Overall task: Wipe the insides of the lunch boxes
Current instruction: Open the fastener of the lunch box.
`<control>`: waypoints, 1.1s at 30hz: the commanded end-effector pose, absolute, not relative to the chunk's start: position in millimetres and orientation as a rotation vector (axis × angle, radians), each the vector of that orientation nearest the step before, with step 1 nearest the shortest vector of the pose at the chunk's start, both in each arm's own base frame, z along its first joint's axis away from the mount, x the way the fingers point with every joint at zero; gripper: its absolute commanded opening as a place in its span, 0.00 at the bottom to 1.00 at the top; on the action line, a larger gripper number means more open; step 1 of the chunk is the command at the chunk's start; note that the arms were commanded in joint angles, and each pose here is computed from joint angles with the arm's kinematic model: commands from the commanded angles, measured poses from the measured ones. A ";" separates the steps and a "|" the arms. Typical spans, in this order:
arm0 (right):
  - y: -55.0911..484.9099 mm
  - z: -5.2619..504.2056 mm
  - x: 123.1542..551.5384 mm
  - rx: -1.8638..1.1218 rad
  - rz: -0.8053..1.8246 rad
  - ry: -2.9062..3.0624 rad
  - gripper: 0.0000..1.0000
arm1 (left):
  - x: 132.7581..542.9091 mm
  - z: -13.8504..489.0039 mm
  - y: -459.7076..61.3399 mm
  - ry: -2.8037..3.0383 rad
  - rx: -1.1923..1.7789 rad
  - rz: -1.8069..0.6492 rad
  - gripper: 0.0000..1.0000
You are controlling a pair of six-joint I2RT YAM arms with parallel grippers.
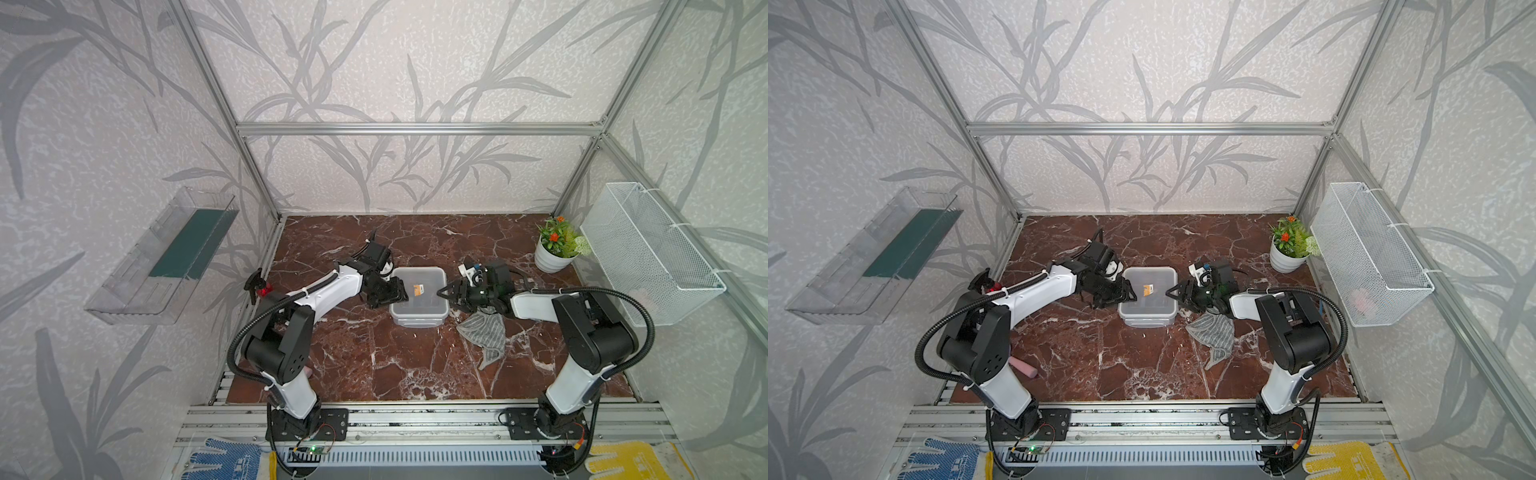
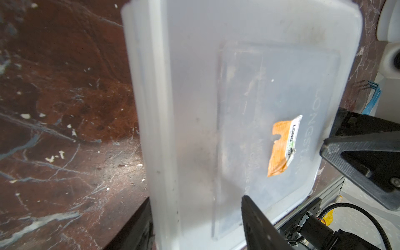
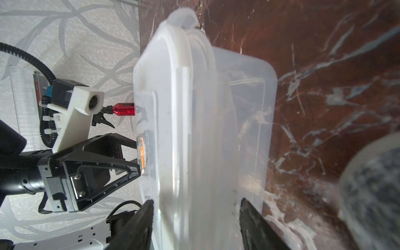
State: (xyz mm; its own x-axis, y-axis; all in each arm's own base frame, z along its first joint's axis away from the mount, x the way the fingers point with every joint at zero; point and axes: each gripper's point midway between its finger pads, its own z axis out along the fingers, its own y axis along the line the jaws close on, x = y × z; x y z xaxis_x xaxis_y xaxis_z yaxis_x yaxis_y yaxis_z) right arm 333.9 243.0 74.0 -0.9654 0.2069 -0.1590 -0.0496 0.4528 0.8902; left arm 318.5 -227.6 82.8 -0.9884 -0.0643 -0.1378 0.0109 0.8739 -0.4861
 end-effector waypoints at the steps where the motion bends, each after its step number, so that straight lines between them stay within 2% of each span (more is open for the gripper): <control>1: 251.2 90.1 338.4 0.076 1.611 2.363 0.61 | 297.8 53.4 -214.1 3.028 -0.078 -0.604 0.61; 20: 254.5 85.8 344.1 0.111 1.778 2.207 0.52 | 305.4 20.6 -215.7 3.092 -0.079 -0.550 0.61; 33: 257.7 83.3 346.3 0.141 1.907 2.105 0.42 | 308.0 15.0 -214.5 3.115 -0.060 -0.515 0.61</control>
State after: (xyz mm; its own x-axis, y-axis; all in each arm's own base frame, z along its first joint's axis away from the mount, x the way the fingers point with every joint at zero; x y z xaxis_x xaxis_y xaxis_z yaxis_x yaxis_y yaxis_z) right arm 371.8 235.2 73.0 -0.9110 0.3840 -0.1505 -0.0859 0.1802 0.9799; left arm 329.0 -231.4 76.7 -0.9947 -0.0606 -0.0831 -0.0151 0.8849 -0.4655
